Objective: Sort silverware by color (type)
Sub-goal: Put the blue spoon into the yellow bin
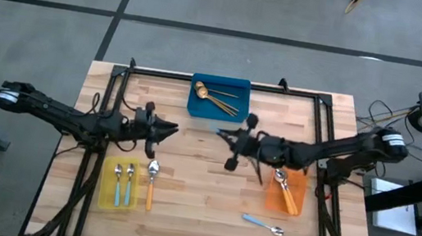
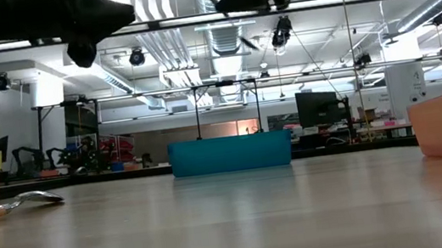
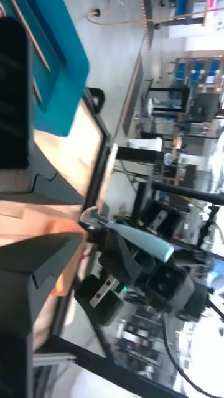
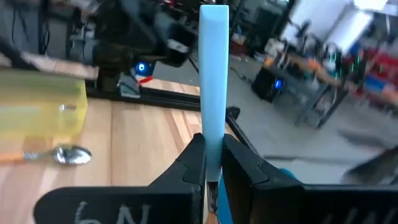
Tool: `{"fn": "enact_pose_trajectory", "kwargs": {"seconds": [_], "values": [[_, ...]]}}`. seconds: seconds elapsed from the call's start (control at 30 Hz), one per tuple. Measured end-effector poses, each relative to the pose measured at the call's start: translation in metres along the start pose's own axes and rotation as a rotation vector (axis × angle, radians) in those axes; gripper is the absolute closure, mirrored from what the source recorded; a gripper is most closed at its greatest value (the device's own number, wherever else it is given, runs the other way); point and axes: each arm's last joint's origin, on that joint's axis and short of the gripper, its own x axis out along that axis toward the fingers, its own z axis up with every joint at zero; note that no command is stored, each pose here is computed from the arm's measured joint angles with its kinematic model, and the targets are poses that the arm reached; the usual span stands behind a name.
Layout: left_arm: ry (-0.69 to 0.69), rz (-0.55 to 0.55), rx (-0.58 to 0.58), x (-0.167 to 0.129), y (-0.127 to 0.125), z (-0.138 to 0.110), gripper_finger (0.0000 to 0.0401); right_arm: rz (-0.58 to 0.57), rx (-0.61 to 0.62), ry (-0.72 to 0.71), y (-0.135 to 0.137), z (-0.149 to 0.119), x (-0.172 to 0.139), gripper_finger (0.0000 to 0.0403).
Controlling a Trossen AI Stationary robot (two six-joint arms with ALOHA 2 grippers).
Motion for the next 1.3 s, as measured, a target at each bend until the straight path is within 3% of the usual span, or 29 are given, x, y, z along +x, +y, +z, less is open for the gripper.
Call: {"fn": "enact_pose_trajectory", "kwargs": {"seconds": [0.27,0.47,0.77,0.9,1.13,1.3], "values": [[0.187,0.031,0.067,-0.001,0.003,-0.02,0.0242,-0.042,-0.3,0.043,0.029,-0.011,0.043,0.038],[0.28,0.055,0.057,-0.003,0.006,-0.029,0.0197,-0.154,-0.632,0.247,0.048,-0.015,0.08,0.038],[0.491,0.147,-0.033,-0.014,0.013,-0.047,0.0188,-0.125,-1.117,0.531,0.067,-0.028,0.114,0.038],[0.461,0.141,-0.051,-0.012,0.012,-0.045,0.0188,-0.116,-1.283,0.584,0.074,-0.033,0.126,0.038],[0.434,0.189,-0.014,-0.007,0.013,-0.047,0.0188,-0.063,-1.458,0.589,0.09,-0.034,0.14,0.0381],[0.447,0.217,0.013,0.0,0.013,-0.056,0.0188,-0.044,-1.491,0.546,0.094,-0.024,0.141,0.0381]]}}
